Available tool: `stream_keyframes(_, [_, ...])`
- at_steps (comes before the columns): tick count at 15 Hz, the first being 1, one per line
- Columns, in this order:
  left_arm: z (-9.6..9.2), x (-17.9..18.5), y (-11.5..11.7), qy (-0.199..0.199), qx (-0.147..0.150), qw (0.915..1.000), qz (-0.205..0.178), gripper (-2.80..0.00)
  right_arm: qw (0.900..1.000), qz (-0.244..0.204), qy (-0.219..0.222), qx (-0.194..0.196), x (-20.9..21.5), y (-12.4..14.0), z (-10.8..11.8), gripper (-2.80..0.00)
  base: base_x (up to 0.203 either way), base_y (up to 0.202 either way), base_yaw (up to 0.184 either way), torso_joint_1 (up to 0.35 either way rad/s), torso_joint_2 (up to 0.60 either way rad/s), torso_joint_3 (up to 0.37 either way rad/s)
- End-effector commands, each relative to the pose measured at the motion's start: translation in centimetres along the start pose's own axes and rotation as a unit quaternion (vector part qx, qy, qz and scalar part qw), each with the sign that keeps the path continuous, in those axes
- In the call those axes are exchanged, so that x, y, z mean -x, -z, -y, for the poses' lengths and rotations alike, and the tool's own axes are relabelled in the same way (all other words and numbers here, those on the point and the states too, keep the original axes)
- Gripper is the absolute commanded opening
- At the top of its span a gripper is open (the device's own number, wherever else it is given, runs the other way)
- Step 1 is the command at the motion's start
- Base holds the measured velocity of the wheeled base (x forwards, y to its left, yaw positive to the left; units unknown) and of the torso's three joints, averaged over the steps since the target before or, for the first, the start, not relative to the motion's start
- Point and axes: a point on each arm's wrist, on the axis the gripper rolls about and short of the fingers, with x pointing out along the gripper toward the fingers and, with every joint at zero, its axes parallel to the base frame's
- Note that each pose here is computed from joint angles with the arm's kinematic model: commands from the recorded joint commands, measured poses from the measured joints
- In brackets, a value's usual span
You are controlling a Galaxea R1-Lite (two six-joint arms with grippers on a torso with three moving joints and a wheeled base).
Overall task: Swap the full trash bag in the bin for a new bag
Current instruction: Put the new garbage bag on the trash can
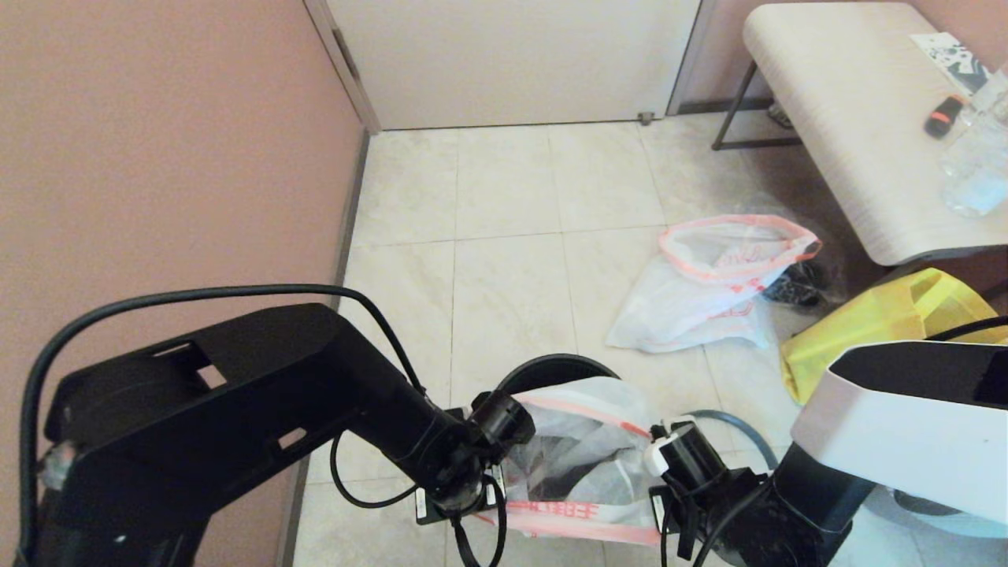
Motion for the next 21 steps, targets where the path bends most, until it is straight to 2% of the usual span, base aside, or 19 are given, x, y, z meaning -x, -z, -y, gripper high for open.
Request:
stream_keyframes(1, [-0.4,2.8,-0.9,0.036,0.015,0.999,0.02,-2.8,0.999,0.031,-0.02,-0.007,1.7,-0.9,-0.2,-2.8,0.0,0.0,0.0,0.0,0.0,0.0])
stream_keyframes(3, [-1.0,4.3,-0.8,0.06,0.018,0.9978,0.021,-2.8,0.997,0.053,-0.049,0.0,3.1,-1.5,-0.5,-2.8,0.0,0.0,0.0,0.0,0.0,0.0])
stream_keyframes(7, [-1.4,4.4,-0.6,0.062,0.018,0.9977,0.02,-2.8,0.996,0.067,-0.058,-0.004,3.6,-1.7,-0.5,-2.8,0.0,0.0,0.0,0.0,0.0,0.0])
stream_keyframes(14, [-1.7,2.5,1.4,0.028,-0.006,0.9996,-0.009,-2.8,0.998,0.014,-0.05,0.041,3.9,2.0,-0.3,-2.8,0.0,0.0,0.0,0.0,0.0,0.0])
stream_keyframes(18, [-1.5,0.0,2.5,-0.014,-0.021,0.9995,-0.02,-2.8,0.996,-0.021,-0.035,0.079,2.1,4.1,-0.9,-2.8,0.0,0.0,0.0,0.0,0.0,0.0])
stream_keyframes(21, [-0.8,-2.1,2.2,-0.019,-0.026,0.9993,-0.016,-2.8,0.995,-0.029,-0.025,0.088,-0.3,4.2,-1.6,-2.8,0.0,0.0,0.0,0.0,0.0,0.0])
